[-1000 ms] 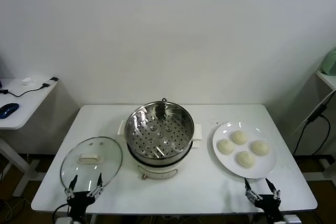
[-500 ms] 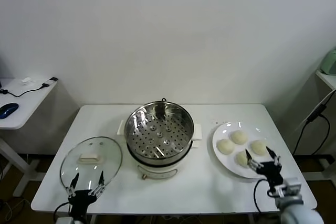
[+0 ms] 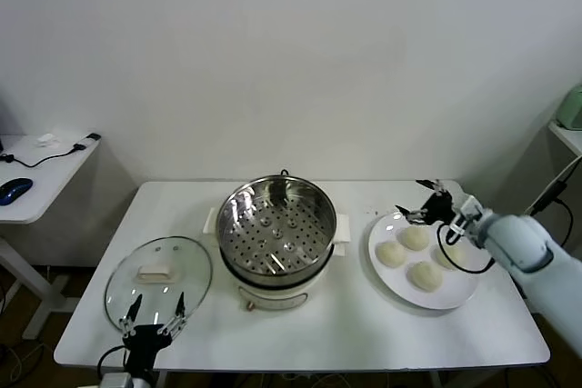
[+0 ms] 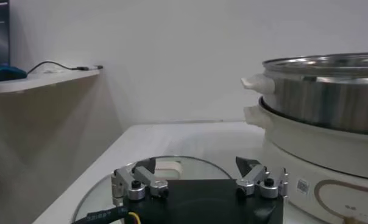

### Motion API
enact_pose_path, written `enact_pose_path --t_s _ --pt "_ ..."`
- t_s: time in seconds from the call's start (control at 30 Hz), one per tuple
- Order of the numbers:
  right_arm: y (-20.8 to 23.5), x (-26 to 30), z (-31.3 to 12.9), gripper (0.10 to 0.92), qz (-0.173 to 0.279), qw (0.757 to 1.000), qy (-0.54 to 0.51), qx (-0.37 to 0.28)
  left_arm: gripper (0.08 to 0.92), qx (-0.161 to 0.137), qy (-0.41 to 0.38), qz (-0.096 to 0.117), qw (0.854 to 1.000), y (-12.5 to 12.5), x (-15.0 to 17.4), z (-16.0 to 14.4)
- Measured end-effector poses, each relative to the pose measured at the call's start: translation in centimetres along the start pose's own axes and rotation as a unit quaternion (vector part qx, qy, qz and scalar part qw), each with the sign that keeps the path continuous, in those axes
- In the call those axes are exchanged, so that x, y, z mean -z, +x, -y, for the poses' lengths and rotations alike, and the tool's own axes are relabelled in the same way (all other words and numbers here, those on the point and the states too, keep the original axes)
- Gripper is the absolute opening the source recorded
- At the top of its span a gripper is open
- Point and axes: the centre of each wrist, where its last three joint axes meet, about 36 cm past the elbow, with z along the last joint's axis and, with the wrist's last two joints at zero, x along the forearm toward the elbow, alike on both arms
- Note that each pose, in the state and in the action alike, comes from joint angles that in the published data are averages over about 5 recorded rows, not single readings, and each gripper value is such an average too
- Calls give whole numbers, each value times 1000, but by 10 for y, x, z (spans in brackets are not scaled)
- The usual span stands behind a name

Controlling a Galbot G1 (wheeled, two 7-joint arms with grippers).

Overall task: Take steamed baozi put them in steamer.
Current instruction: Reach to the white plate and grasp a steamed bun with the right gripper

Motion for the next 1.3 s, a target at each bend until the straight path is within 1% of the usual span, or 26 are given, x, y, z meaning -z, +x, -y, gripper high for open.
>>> enact_pose_path --t_s 0.13,0.27,0.37,0.5,0.67,0.87,1.07,1.3 --pt "5 7 39 823 -43 994 59 82 823 0 0 0 1000 -1 -1 0" --pt "1 10 65 823 -96 980 90 151 823 -1 0 1 1000 -2 -3 1" --pt "-7 10 78 823 -130 968 101 189 823 -2 -2 1 1000 -4 -4 2" --pt "-23 12 90 823 -165 955 105 224 823 -4 -3 -1 1000 -5 -7 3" --pt "-50 16 98 823 -193 944 107 247 823 -3 -4 -4 1000 -5 -11 2" --pt "-80 16 99 823 -214 936 107 257 823 -4 -9 -8 1000 -5 -16 3" --pt "-106 10 94 823 -224 936 101 253 823 -7 -12 -10 1000 -6 -20 5" --pt "-125 0 89 823 -227 938 84 248 823 -10 -18 -13 1000 -6 -26 9"
